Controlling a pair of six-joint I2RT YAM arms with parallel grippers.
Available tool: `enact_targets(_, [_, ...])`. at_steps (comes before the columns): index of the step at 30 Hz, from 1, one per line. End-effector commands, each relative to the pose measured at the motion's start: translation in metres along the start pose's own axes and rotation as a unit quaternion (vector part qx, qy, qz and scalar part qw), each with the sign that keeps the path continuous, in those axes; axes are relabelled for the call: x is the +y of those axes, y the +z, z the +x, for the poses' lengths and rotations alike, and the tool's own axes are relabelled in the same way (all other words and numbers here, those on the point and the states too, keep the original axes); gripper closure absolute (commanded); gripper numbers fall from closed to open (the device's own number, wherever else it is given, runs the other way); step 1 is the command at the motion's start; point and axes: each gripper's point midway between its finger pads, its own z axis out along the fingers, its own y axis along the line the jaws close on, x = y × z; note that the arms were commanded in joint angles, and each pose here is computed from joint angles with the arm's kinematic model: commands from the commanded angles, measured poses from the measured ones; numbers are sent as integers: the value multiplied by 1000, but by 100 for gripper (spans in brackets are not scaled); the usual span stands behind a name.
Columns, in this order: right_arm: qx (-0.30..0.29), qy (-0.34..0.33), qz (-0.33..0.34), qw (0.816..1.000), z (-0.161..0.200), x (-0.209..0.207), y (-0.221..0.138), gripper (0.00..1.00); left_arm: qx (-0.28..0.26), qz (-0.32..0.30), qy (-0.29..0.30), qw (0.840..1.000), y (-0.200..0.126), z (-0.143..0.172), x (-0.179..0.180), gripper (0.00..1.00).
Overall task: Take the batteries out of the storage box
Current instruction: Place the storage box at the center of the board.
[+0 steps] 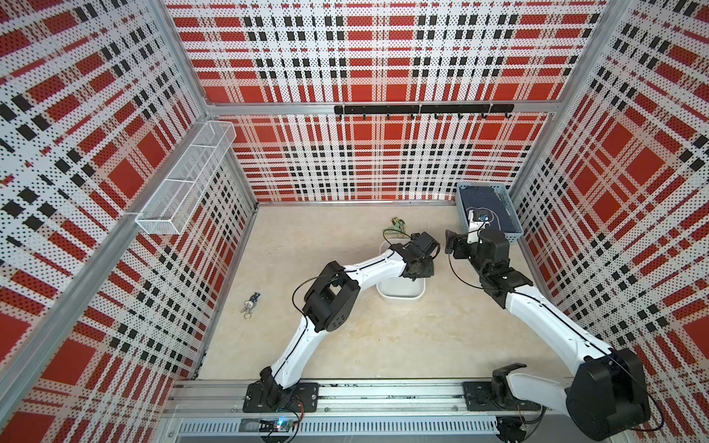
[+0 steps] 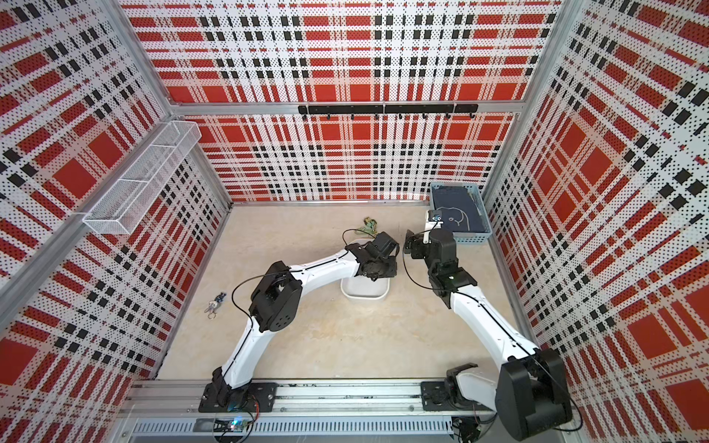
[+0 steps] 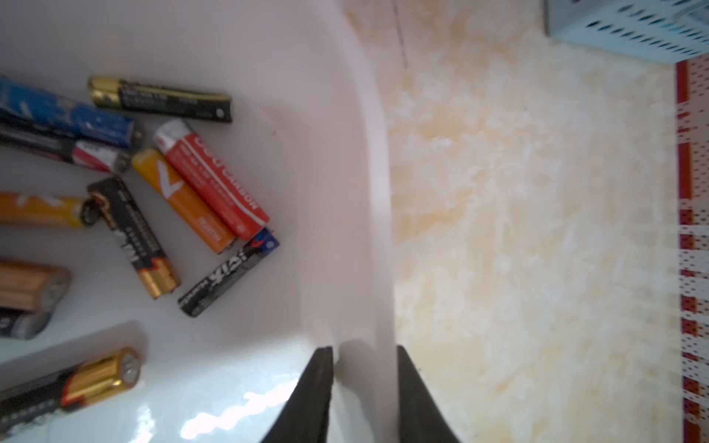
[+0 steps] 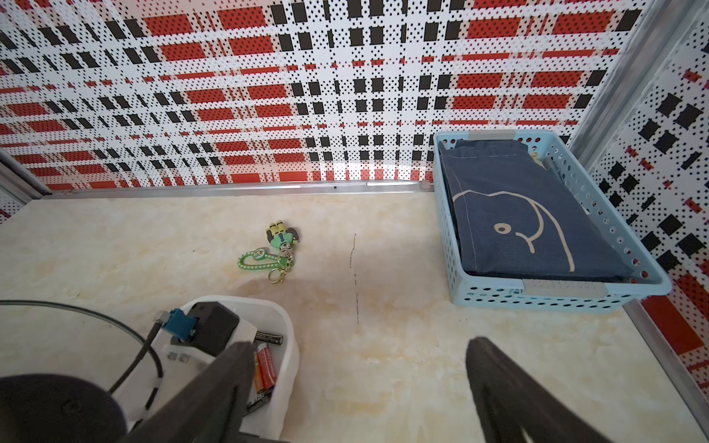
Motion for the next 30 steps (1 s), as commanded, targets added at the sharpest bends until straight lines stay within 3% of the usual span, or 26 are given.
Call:
enact_targets(1, [-1,4,-7,1000,-2,2,2,7,-26,33,-4,999,-14,-17,-20,71])
enact_targets(8, [12,1,-25,1000,5,7,6,7,-53,22,2,998,-21,-32,-15,71])
enact_targets(13, [34,58,-67,996,16,10,12,10,-140,32,23,989,-73,-74,-16,71])
enact_targets(19, [138,110,-96,980,70,31,36,14,-253,31,-2,967,-162,-117,33,70])
enact_targets(23, [212,90,-83,970,112,49,47,17,-295,13,-11,955,-193,-112,83,69])
enact_targets(30, [268,79,-59,958,151,63,62,23,-281,-40,-40,958,-195,-76,157,68])
